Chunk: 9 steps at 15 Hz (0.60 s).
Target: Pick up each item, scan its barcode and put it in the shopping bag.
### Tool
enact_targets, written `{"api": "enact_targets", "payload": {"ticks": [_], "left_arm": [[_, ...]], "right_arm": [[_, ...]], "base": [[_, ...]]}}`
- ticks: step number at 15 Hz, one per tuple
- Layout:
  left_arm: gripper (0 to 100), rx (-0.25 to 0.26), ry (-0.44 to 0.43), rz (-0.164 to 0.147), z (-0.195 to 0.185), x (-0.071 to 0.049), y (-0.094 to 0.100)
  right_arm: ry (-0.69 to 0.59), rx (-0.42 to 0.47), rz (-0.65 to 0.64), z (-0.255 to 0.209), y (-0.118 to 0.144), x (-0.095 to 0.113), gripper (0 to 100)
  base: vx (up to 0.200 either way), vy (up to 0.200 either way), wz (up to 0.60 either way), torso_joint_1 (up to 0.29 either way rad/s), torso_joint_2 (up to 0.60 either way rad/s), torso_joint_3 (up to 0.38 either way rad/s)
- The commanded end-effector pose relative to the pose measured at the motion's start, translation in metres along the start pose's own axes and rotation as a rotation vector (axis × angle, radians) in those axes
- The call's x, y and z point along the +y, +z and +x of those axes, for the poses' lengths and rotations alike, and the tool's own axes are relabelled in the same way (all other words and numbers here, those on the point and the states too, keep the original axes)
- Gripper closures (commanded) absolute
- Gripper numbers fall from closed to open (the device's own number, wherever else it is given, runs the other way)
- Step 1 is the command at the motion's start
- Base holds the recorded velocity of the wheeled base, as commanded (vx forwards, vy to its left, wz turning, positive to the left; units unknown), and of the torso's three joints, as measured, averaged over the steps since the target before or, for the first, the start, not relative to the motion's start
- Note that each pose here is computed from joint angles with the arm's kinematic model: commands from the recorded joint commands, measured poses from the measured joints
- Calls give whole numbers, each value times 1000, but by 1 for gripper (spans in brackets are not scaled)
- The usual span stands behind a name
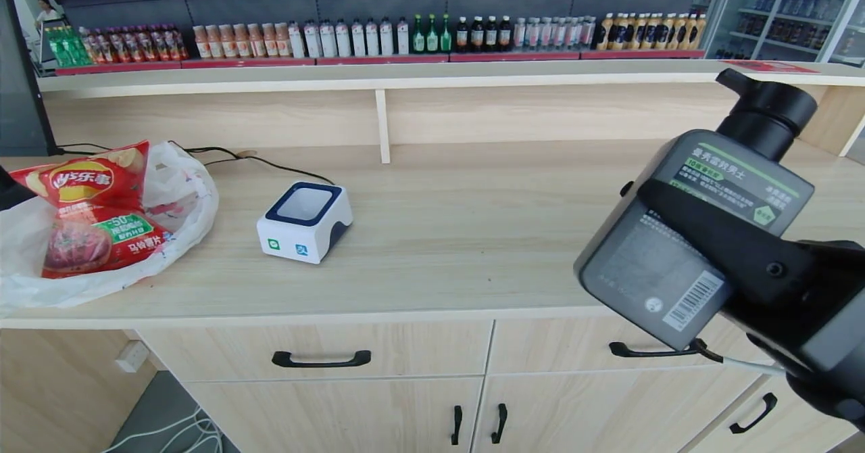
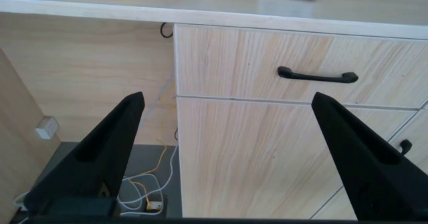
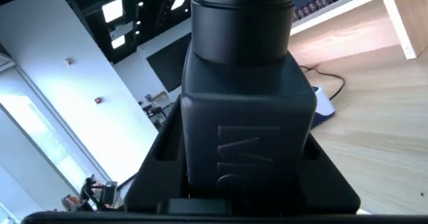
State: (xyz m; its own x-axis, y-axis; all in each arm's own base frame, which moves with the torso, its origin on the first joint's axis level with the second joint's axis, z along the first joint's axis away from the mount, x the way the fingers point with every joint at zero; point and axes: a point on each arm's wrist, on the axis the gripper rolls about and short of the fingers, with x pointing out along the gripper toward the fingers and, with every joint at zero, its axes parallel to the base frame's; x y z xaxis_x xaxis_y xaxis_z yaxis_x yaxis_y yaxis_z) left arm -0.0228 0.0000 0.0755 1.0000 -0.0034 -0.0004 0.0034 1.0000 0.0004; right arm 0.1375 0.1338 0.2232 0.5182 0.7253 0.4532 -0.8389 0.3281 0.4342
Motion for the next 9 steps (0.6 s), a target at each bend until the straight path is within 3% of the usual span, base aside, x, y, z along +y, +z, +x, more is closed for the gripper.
{"api": "enact_targets", "payload": {"ticks": [1,6,9], "left_arm": [[0,0,0,0,0,0,0],[0,0,0,0,0,0,0],[0,0,0,0,0,0,0]], "right_arm": [[31,0,24,4,-1,5,100],[174,81,69,13,-12,21,100],[197,55,69,42,-14,19,100]], "base": [[0,0,0,0,0,0],[0,0,0,0,0,0],[0,0,0,0,0,0]]}}
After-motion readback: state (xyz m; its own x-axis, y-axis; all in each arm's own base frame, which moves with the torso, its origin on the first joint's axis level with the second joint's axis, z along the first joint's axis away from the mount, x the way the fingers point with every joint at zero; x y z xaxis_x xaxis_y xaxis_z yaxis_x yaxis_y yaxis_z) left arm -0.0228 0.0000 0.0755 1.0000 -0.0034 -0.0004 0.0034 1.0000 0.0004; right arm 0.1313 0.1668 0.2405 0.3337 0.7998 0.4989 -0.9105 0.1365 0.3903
